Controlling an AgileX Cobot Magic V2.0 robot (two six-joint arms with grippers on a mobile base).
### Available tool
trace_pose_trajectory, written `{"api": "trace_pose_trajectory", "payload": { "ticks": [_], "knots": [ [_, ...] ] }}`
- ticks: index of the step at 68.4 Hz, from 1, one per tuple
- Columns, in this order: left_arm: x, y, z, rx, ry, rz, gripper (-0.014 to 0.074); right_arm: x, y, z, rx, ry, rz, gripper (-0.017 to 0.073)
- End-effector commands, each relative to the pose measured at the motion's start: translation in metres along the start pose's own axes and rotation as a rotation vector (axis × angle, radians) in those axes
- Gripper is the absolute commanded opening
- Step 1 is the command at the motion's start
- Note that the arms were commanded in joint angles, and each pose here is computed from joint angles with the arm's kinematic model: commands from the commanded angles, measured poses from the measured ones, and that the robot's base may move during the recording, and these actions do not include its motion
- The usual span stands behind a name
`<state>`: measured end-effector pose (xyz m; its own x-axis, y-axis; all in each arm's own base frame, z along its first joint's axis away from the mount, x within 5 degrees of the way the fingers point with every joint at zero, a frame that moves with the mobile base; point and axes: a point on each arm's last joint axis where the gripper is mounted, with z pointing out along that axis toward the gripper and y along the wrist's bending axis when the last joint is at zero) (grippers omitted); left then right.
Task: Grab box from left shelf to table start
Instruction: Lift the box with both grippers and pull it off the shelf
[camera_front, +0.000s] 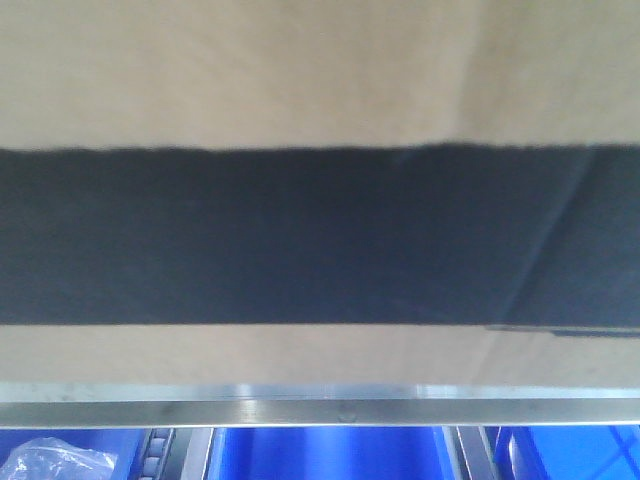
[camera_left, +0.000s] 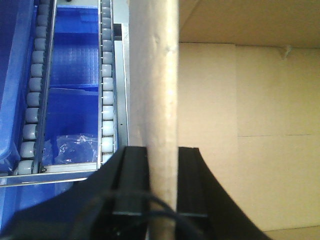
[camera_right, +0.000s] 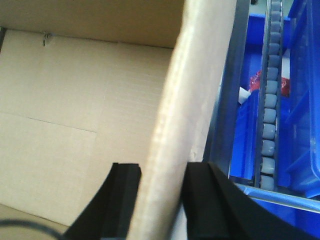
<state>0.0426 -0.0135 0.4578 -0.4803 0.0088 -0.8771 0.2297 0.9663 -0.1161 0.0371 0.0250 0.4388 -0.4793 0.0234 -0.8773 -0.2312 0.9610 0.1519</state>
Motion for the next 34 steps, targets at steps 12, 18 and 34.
{"api": "trace_pose_trajectory", "payload": {
  "ticks": [12, 18, 34],
  "knots": [
    [-0.0158, -0.0087, -0.018, 0.103, -0.197, -0.029, -0.0092, -0.0148, 0.0037, -0.0067, -0.019, -0.138, -0.018, 0.0063],
    [-0.0158, -0.0087, -0.018, 0.103, -0.197, -0.029, -0.0092, -0.015, 0.0037, -0.0067, -0.018, -0.14, -0.018, 0.0063],
    [-0.0158, -0.0087, -0.018, 0.103, -0.197, -0.029, -0.0092, -0.015, 0.0037, -0.0067, -0.018, -0.14, -0.018, 0.0063]
  ]
}}
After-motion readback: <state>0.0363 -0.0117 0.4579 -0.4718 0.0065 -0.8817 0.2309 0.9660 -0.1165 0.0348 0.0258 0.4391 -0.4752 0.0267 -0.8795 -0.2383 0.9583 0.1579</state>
